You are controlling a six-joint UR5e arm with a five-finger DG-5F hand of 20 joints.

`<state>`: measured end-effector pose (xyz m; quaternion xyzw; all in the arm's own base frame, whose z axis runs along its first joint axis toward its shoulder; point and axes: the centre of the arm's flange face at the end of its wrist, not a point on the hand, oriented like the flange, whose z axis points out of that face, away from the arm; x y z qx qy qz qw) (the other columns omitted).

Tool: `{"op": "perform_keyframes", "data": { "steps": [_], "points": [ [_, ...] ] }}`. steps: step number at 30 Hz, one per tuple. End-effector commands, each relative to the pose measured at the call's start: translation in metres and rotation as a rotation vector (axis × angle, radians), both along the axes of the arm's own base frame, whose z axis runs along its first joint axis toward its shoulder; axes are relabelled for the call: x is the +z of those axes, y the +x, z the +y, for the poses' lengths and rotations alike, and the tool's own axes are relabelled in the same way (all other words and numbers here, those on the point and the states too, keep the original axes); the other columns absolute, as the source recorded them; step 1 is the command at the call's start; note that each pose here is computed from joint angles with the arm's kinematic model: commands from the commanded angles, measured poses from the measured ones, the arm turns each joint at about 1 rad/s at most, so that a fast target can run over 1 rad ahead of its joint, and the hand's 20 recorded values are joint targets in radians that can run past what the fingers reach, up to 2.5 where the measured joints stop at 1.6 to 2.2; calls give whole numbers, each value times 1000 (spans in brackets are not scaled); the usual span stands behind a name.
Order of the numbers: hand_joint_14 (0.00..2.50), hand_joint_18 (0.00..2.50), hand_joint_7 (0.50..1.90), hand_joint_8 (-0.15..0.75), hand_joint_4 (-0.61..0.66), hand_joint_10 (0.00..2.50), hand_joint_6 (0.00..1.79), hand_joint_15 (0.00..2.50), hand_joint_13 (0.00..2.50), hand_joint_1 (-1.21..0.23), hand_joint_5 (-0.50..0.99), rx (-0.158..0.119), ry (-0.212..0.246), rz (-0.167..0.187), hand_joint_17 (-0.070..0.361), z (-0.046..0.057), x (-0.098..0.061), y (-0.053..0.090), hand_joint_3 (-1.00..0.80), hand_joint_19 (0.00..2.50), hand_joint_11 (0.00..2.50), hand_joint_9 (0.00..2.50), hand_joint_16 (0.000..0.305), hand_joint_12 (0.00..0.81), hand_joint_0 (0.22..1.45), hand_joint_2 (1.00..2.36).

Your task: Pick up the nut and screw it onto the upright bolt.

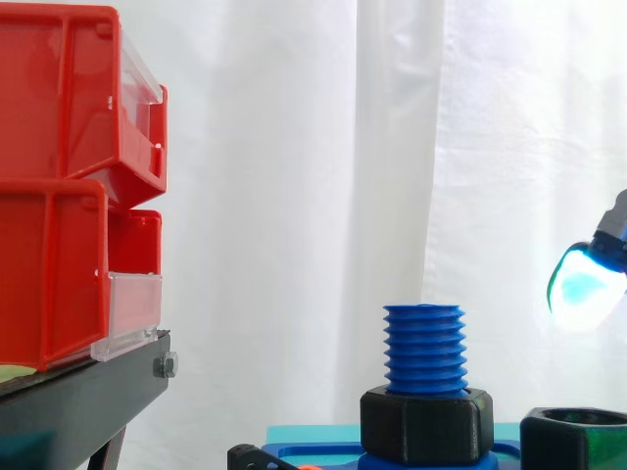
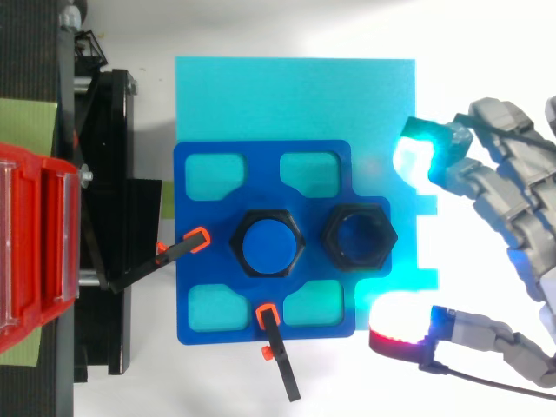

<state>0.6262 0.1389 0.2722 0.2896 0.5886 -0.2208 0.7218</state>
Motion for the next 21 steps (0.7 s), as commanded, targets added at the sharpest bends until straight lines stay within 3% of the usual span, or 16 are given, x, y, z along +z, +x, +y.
{"op": "perform_keyframes", "data": {
  "steps": [1, 11, 15, 21],
  "points": [
    [0, 199, 676, 322, 269, 0, 501, 0, 308, -598, -243, 0, 2, -7, 145, 0, -3, 6, -500, 0, 0, 304, 64, 457, 386, 1000],
    [0, 202, 676, 322, 270, 0, 501, 0, 310, -590, -242, 3, -5, -8, 145, -3, -2, 8, -500, 0, 0, 308, 64, 456, 387, 1000],
    [0, 216, 678, 333, 280, 0, 501, 0, 315, -609, -242, 5, -12, 4, 151, -1, -15, 10, -500, 0, 0, 309, 67, 469, 359, 1000],
    [0, 219, 680, 338, 284, 0, 501, 0, 314, -649, -243, 17, -1, -8, 154, 5, -16, 12, -500, 0, 0, 306, 68, 476, 342, 1000]
  ]
}}
